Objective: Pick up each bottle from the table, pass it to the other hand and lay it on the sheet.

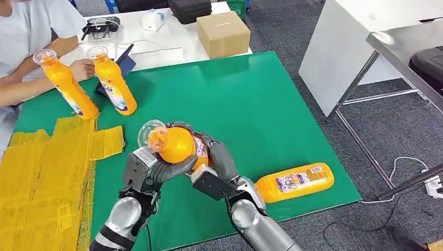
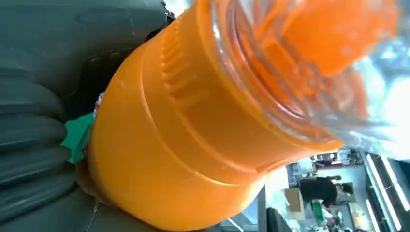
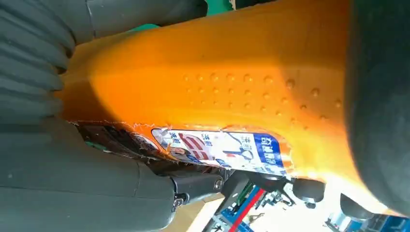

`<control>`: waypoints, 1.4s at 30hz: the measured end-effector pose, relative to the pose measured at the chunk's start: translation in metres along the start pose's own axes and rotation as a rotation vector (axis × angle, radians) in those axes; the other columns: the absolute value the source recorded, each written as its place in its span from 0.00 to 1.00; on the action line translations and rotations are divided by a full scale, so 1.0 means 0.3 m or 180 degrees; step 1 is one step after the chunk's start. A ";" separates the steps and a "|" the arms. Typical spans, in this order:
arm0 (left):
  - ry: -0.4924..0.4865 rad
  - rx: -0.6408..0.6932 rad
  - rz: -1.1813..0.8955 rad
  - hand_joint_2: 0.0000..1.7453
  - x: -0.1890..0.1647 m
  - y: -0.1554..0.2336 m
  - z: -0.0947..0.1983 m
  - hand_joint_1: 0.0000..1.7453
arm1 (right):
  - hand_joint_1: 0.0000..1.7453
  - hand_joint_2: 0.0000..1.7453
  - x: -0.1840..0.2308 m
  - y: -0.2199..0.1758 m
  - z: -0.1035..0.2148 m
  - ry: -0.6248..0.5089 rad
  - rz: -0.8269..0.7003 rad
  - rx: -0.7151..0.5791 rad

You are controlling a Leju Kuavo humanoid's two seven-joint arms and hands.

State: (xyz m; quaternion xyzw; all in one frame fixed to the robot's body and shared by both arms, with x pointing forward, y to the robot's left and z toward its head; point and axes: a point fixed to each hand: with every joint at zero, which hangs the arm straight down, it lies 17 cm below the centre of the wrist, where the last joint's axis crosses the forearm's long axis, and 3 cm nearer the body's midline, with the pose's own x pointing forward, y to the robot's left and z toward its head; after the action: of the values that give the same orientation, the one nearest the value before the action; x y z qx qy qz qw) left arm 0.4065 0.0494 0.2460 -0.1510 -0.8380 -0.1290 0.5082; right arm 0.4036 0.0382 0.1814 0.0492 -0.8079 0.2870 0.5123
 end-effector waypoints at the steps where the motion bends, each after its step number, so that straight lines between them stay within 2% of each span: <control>1: -0.0004 0.0026 0.0004 1.00 0.000 0.004 0.003 1.00 | 1.00 1.00 0.000 0.000 0.000 0.0000 -0.0001 -0.0002; 5: -0.0016 0.0078 0.0030 1.00 0.002 0.016 0.007 1.00 | 1.00 1.00 -0.001 -0.009 -0.002 -0.0003 -0.0013 -0.0046; 6: -0.0018 0.0085 0.0039 1.00 0.003 0.018 0.007 1.00 | 0.86 1.00 0.000 -0.011 -0.003 -0.0006 -0.0011 -0.0049; 7: -0.0022 0.0090 0.0049 1.00 0.006 0.019 0.007 1.00 | 0.11 1.00 0.002 -0.012 -0.005 -0.0011 -0.0008 -0.0052; 8: -0.0029 0.0093 0.0054 1.00 0.009 0.019 0.006 1.00 | 0.00 1.00 0.002 -0.014 -0.005 -0.0013 -0.0007 -0.0058; 12: -0.0138 0.0246 0.0000 1.00 0.040 0.070 -0.005 1.00 | 0.00 1.00 -0.009 -0.047 0.005 0.0013 -0.0088 -0.0199; 15: -0.0389 0.0622 -0.0482 1.00 0.104 0.198 -0.012 1.00 | 0.00 1.00 -0.006 -0.124 0.028 -0.0011 -0.0187 -0.0407; 17: -0.0548 0.0896 -0.1116 1.00 0.153 0.308 -0.005 1.00 | 0.00 1.00 0.023 -0.190 0.048 -0.0111 -0.0207 -0.0556; 18: -0.0676 0.1086 -0.1655 1.00 0.191 0.373 0.006 1.00 | 0.00 1.00 0.053 -0.226 0.058 -0.0202 -0.0206 -0.0641; 20: -0.0885 0.1327 -0.2429 1.00 0.253 0.435 0.022 1.00 | 0.00 1.00 0.087 -0.261 0.072 -0.0303 -0.0198 -0.0732; 22: -0.1065 0.1505 -0.3121 1.00 0.310 0.476 0.034 1.00 | 0.00 1.00 0.136 -0.303 0.085 -0.0439 -0.0166 -0.0834; 24: -0.1146 0.1604 -0.3548 1.00 0.339 0.503 0.042 1.00 | 0.00 1.00 0.177 -0.329 0.094 -0.0547 -0.0130 -0.0891; 27: -0.1225 0.1539 -0.4473 1.00 0.364 0.503 0.036 1.00 | 0.00 1.00 0.222 -0.365 0.115 -0.0686 -0.0030 -0.1013; 30: -0.1076 0.1572 -0.5253 1.00 0.362 0.557 0.030 1.00 | 0.00 1.00 0.260 -0.395 0.132 -0.0799 0.0049 -0.1111; 32: -0.0795 0.1717 -0.5557 1.00 0.355 0.679 0.036 1.00 | 0.00 1.00 0.298 -0.425 0.150 -0.0911 0.0167 -0.1223; 34: -0.0234 0.1952 -0.5798 1.00 0.347 0.882 0.027 1.00 | 0.00 1.00 0.333 -0.446 0.165 -0.1007 0.0283 -0.1313; 36: 0.0247 0.2365 -0.5858 1.00 0.365 1.011 -0.003 1.00 | 0.00 1.00 0.355 -0.461 0.179 -0.1060 0.0356 -0.1373; 37: 0.0435 0.2373 -0.5915 1.00 0.335 1.017 -0.027 1.00 | 0.00 1.00 0.368 -0.469 0.184 -0.1094 0.0408 -0.1404; 38: 0.0591 0.2106 -0.6096 1.00 0.255 0.984 -0.047 1.00 | 0.00 1.00 0.387 -0.477 0.188 -0.1144 0.0471 -0.1447; 39: 0.0630 0.1653 -0.6374 1.00 0.167 0.946 -0.061 1.00 | 0.00 1.00 0.403 -0.485 0.192 -0.1184 0.0533 -0.1487; 41: 0.0729 0.0410 -0.6787 1.00 -0.084 0.857 -0.047 1.00 | 0.00 1.00 0.437 -0.499 0.200 -0.1241 0.0618 -0.1550; 42: 0.0817 -0.0017 -0.6880 1.00 -0.178 0.847 -0.019 1.00 | 0.00 1.00 0.449 -0.503 0.203 -0.1261 0.0637 -0.1569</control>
State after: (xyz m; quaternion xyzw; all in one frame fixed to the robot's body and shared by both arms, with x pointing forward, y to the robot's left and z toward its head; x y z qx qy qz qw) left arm 0.5320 0.2749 0.2169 0.6795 -0.4683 -0.5245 0.2095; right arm 0.3480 -0.0896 0.3403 -0.1010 -0.9378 0.1167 0.3111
